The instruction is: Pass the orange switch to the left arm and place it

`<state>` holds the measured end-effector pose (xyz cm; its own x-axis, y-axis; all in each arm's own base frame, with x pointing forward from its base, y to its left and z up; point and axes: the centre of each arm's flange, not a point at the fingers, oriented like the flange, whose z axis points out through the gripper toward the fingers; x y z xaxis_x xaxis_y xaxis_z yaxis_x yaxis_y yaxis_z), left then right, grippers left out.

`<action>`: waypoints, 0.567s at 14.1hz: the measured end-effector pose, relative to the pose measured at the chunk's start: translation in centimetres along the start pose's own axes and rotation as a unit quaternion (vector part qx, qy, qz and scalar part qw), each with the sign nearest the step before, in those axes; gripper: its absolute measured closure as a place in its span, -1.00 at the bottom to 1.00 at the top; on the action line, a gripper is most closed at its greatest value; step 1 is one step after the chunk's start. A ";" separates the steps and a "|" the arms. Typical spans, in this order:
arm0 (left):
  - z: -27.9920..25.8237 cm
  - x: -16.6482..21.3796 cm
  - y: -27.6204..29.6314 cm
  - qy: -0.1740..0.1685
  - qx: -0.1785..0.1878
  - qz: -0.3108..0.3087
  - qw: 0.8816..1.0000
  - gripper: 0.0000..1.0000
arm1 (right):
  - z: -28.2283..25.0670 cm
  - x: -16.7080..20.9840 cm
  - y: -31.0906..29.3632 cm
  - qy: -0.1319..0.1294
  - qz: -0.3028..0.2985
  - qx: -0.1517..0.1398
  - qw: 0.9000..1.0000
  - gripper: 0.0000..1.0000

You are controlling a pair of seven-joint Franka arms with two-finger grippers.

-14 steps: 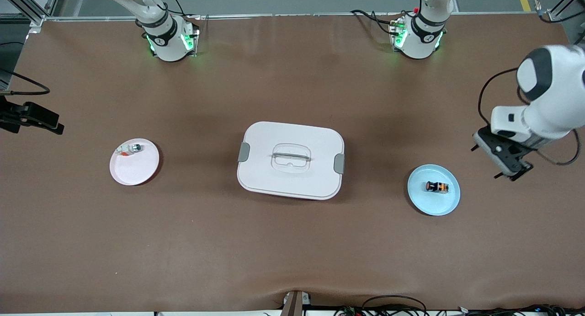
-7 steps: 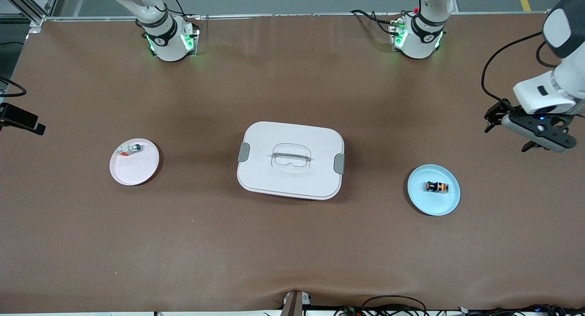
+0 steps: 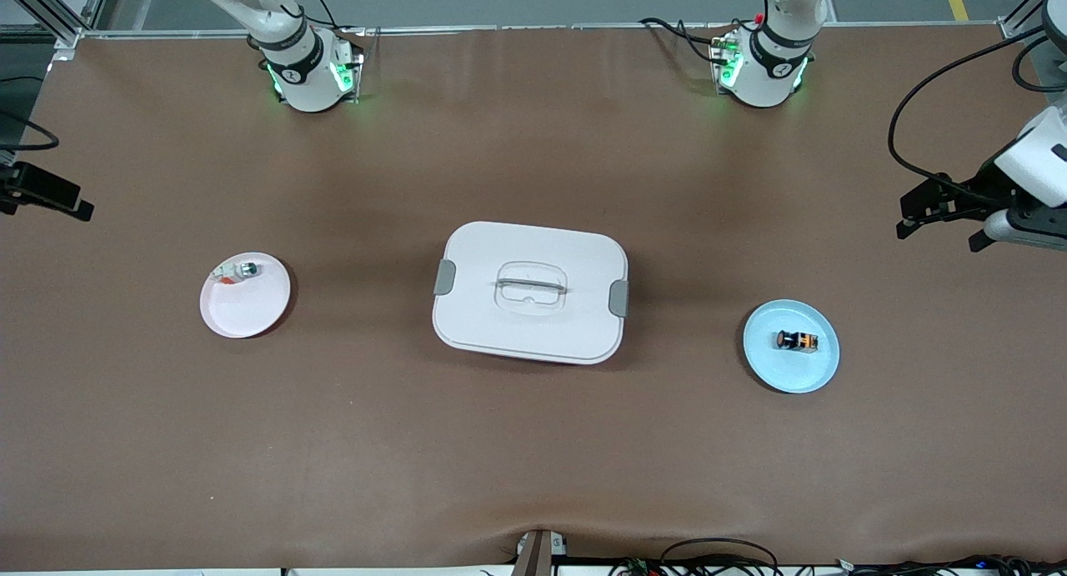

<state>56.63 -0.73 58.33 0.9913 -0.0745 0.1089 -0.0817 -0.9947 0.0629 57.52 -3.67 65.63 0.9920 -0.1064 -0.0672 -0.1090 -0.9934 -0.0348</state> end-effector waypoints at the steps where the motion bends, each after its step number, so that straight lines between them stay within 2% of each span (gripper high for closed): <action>1: -0.2 0.0 0.0 -0.004 -0.001 -0.033 0.999 -1.00 | 0.1 -0.4 -0.1 0.000 -0.001 0.003 1.000 -1.00; 4: -0.7 -0.1 0.3 -0.010 -0.002 -0.122 0.993 -1.00 | 0.2 -1.5 -1.2 0.013 -0.010 0.009 1.000 -1.00; 8: -0.5 -0.2 0.2 -0.020 -0.002 -0.139 0.990 -1.00 | 0.1 -2.4 -2.4 0.017 -0.022 0.008 1.000 -1.00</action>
<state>56.35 -0.85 58.79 0.9787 0.1997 0.0469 0.1951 -0.9768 0.0882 55.38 -0.98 65.79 0.9974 -0.0650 -0.0319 -0.0666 -0.9964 -0.0532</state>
